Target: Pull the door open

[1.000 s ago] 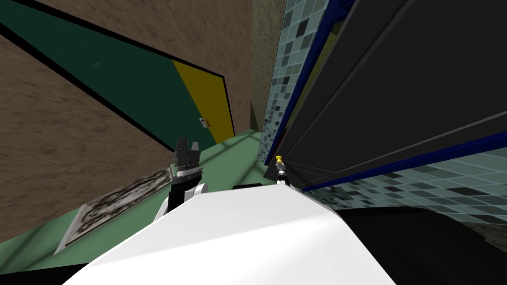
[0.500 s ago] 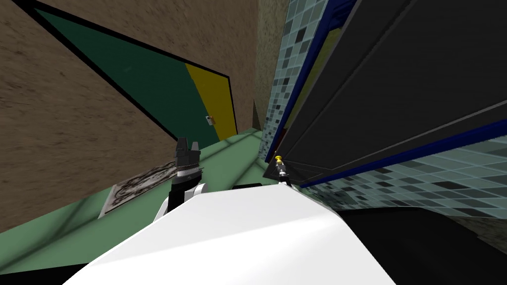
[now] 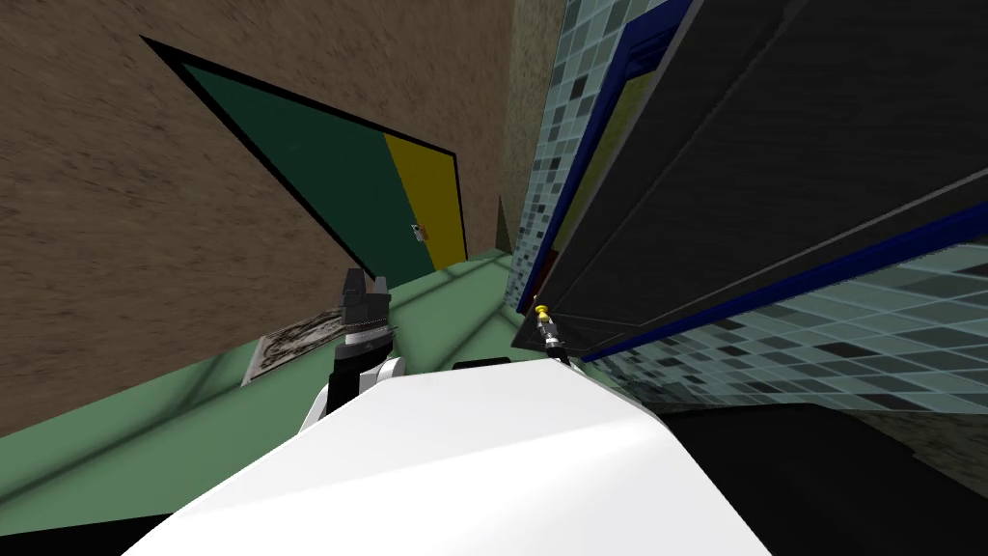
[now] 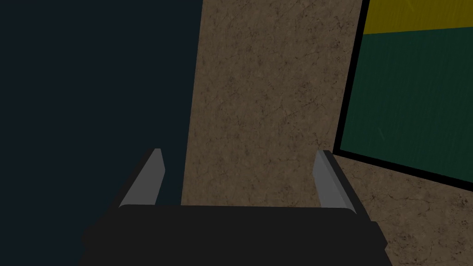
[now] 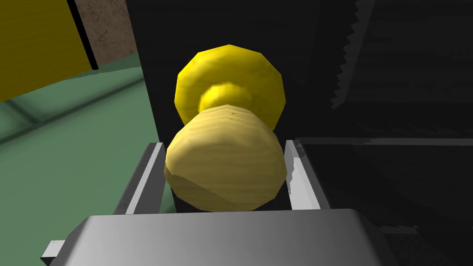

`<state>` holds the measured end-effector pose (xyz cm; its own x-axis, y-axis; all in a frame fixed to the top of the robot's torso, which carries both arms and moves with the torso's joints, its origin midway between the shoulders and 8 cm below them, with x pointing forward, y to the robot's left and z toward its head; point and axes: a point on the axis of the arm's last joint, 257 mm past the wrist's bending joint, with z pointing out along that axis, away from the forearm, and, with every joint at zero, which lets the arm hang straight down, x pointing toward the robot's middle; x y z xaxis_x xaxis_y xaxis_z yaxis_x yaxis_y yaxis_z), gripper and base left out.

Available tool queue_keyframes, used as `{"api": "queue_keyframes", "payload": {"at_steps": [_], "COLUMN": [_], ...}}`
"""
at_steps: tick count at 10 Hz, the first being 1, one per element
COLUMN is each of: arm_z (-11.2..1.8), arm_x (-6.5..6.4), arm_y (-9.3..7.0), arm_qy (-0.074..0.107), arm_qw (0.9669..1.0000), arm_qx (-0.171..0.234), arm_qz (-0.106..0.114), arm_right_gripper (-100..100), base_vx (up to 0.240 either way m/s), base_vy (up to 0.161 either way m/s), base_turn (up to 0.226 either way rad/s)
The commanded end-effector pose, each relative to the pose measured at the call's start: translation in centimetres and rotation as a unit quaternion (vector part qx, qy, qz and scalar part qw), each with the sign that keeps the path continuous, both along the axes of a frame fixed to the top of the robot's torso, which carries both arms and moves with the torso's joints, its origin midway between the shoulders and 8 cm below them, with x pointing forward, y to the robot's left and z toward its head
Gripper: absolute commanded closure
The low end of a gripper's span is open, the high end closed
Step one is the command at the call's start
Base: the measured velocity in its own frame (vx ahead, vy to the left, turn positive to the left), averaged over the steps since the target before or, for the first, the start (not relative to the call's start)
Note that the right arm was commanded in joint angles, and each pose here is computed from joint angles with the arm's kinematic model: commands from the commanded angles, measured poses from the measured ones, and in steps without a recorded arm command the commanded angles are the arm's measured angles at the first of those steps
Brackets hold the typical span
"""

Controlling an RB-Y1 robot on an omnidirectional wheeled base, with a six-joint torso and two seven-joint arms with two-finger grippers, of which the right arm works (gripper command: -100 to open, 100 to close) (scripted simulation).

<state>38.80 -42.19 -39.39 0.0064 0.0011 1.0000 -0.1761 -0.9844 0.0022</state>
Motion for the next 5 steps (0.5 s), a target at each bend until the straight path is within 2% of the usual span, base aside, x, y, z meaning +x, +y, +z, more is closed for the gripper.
{"api": "queue_keyframes", "payload": {"at_steps": [1,5], "arm_z": [0.1,0.2], "arm_x": [-0.5,-1.8], "arm_y": [0.2,0.8], "arm_qy": [-0.002,-0.003], "arm_qw": [0.9999,0.9991], "arm_qx": [0.0,0.001], "arm_qz": [0.012,0.043], "arm_right_gripper": [100,100], "base_vx": [-0.222,-0.212], "base_vy": [-0.032,-0.034], "base_turn": [0.102,0.093]}}
